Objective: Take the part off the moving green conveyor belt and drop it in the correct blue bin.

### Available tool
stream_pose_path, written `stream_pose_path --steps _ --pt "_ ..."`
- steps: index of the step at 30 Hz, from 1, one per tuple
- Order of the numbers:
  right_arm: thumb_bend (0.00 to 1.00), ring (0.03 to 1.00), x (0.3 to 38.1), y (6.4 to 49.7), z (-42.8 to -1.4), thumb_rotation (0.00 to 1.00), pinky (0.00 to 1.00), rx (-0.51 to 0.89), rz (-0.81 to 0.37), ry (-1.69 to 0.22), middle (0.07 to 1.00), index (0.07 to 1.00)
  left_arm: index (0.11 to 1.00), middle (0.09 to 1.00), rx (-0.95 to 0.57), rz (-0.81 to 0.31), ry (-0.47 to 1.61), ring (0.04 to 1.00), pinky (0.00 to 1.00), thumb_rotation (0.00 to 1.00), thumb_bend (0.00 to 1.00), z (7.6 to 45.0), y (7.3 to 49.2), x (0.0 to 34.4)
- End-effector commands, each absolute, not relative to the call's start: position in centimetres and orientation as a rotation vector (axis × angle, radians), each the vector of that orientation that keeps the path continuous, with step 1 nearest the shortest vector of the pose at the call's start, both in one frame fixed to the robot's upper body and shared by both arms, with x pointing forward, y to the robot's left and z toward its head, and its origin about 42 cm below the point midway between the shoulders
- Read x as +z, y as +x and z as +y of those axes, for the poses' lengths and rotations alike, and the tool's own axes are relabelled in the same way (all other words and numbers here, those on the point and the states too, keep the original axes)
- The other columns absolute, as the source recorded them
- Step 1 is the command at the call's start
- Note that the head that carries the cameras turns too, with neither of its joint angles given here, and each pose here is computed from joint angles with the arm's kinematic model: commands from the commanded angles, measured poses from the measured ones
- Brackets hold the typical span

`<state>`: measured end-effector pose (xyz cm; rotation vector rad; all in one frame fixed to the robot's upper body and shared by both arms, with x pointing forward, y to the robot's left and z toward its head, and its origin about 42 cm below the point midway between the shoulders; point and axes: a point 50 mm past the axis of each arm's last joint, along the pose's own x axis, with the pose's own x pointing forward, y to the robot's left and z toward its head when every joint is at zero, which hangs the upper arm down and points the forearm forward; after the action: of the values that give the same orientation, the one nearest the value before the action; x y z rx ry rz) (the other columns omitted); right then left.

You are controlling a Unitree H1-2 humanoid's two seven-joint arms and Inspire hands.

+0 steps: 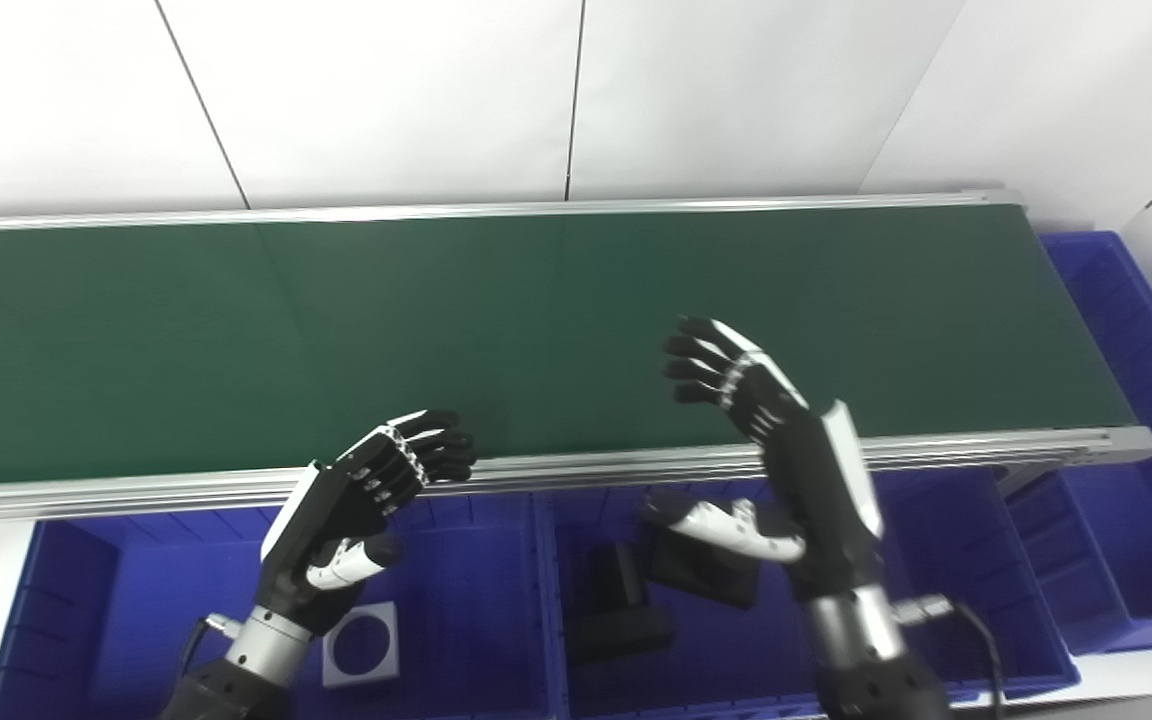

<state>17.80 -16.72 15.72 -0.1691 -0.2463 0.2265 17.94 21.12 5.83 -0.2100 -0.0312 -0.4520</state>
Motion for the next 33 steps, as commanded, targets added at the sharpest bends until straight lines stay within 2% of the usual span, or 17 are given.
stream_pose_path --steps 1,5,13,20,33 --pt "0.74 0.733 15.8 18.3 -16.1 0.5 0.66 0.229 -0.26 -0.145 0.781 0.833 0.777 0.756 -0.452 -0.087 -0.192 0.734 0.72 0.54 0.99 20.9 18.0 6.5" --pt "0.71 0.704 13.7 19.7 -15.2 0.56 0.64 0.24 -0.227 -0.114 0.759 0.812 0.795 0.783 -0.431 -0.087 -0.197 0.75 0.71 0.52 0.99 20.6 17.7 6.4" --pt "0.68 0.685 9.8 20.5 -15.9 0.6 0.6 0.244 -0.172 -0.087 0.743 0.795 0.827 0.814 -0.396 -0.097 -0.195 0.79 0.72 0.51 0.99 19.9 17.4 6.5" --pt "0.7 0.682 9.0 19.7 -16.4 0.63 0.59 0.266 -0.135 -0.076 0.741 0.799 0.85 0.836 -0.369 -0.109 -0.189 0.819 0.73 0.52 0.99 19.6 17.4 6.5" --pt "0.71 0.703 9.0 18.9 -17.0 0.64 0.62 0.278 -0.155 -0.095 0.758 0.81 0.851 0.853 -0.348 -0.117 -0.174 0.839 0.76 0.51 0.97 19.3 17.6 6.4"
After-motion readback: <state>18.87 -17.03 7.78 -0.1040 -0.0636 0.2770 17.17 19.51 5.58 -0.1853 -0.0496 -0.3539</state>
